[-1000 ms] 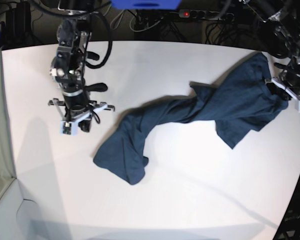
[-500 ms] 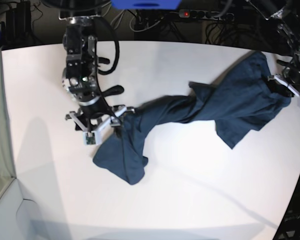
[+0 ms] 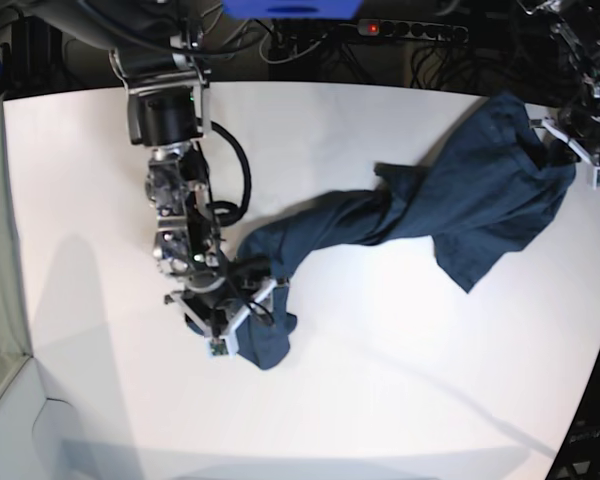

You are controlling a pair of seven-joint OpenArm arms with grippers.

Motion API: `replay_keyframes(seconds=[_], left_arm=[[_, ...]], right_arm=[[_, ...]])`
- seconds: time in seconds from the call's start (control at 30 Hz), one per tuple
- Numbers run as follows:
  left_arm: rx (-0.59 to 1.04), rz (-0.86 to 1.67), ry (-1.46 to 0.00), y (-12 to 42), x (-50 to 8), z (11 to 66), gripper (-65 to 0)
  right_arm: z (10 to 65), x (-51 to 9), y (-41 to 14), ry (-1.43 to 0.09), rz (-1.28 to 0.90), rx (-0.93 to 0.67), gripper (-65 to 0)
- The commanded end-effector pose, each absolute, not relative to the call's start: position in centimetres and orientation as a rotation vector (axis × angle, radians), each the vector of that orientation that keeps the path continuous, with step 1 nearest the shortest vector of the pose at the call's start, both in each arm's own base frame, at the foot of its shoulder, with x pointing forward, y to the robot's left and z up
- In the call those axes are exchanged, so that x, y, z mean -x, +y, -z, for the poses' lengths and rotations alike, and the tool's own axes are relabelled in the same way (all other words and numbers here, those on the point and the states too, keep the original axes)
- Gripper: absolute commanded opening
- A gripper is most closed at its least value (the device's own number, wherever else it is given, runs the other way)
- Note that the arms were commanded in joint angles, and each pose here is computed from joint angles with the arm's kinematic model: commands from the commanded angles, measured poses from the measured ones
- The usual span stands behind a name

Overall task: Layout the t-shirt on the table in an organized manner, then fold the t-shirt properly
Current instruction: 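Regrasp the shirt with the right gripper and drag it outward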

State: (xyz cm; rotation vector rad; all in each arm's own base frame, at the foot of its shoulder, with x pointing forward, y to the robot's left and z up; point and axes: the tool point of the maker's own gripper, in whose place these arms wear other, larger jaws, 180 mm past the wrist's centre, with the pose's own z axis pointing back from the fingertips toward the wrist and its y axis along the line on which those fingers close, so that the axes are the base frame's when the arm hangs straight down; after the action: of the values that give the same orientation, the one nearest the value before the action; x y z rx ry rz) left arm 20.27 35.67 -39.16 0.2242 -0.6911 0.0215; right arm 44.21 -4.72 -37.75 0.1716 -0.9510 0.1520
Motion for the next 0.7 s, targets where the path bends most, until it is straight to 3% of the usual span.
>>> replay_keyframes(seconds=[0.0, 0.33, 0.4, 0.57, 0.67], left_arm=[[-0.244, -0.012, -0.737, 36.2, -21.0, 37.8, -64.8], [-0.237, -0.019, -0.737, 36.2, -21.1, 38.0, -64.8], [-0.235, -0.020, -0.738, 36.1, -21.1, 38.1, -64.8], [-0.234, -0.021, -0.737, 36.1, -21.1, 38.1, -64.8], [-0.233, -0.020, -0.738, 36.1, -21.2, 38.1, -64.8]], right_arm=[[35.4, -45.8, -4.2, -1.022, -0.148, -0.186, -26.9], [38.9, -44.8, -2.8, -0.985, -0.187, -0.202, -28.6], [39.9, -44.5, -2.8, -0.973, -0.184, -0.206, -34.6], [40.2, -44.5, -3.0, -0.977, -0.174, -0.206, -65.0], [38.1, -45.0, -4.1, -1.039, -0.174, -0.185, -64.4]])
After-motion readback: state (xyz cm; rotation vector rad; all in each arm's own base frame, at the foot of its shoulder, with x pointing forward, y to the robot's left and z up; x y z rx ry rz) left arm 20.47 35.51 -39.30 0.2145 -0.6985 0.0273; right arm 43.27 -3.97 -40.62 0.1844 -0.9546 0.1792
